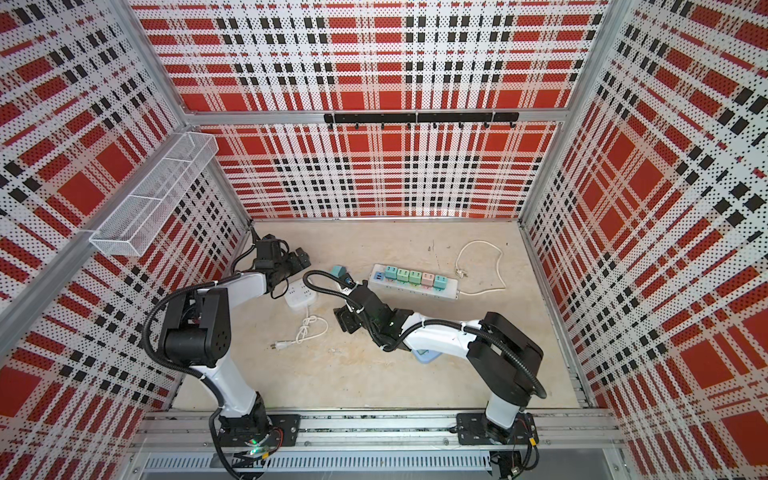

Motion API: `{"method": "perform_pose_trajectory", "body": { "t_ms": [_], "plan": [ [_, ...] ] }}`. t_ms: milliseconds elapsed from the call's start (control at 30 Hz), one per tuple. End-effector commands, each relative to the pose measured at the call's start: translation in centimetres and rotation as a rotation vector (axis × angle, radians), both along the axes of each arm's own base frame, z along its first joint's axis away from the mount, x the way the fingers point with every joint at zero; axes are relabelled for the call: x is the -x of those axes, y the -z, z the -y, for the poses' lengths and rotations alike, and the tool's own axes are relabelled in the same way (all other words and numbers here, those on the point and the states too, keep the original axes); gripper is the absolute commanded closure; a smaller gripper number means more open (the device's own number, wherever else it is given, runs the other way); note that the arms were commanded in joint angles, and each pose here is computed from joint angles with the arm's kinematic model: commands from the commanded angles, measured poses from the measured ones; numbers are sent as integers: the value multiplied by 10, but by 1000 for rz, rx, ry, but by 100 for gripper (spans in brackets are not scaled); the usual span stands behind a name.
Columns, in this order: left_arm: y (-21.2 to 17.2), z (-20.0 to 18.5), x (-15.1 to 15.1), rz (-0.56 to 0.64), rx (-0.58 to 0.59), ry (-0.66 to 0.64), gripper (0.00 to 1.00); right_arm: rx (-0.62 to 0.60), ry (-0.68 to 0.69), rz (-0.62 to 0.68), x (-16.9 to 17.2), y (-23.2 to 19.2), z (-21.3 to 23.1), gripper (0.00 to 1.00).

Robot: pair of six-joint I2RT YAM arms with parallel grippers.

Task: Insert the plug

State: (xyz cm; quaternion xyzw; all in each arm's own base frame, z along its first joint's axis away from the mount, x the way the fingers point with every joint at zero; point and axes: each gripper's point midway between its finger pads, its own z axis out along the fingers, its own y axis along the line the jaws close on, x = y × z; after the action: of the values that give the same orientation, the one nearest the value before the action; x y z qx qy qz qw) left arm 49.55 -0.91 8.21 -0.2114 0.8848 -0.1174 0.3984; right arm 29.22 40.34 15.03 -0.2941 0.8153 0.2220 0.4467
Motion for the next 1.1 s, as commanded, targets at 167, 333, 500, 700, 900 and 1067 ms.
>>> {"method": "perform_pose_trajectory", "body": {
  "t_ms": [167, 333, 500, 700, 900, 1067],
  "plan": [
    [17, 40, 7, -69, 10, 107, 6, -104, 14, -97, -55, -4, 4, 33],
    [20, 60, 21, -83, 28, 148, 13, -24, 26, -143, -97, 11, -2, 34],
    [14, 77, 36, -77, 25, 190, 15, 10, -12, -171, -129, 21, -25, 35],
    [-4, 95, 65, -24, 33, 226, 15, 36, -2, -189, -160, 34, -38, 34],
    [-55, 72, 72, 116, 16, 162, 12, 42, -11, -229, -177, 53, -53, 32],
    [-70, 4, 67, 156, 73, -21, 10, 45, -27, -292, -182, 73, -66, 31]
  ]
}}
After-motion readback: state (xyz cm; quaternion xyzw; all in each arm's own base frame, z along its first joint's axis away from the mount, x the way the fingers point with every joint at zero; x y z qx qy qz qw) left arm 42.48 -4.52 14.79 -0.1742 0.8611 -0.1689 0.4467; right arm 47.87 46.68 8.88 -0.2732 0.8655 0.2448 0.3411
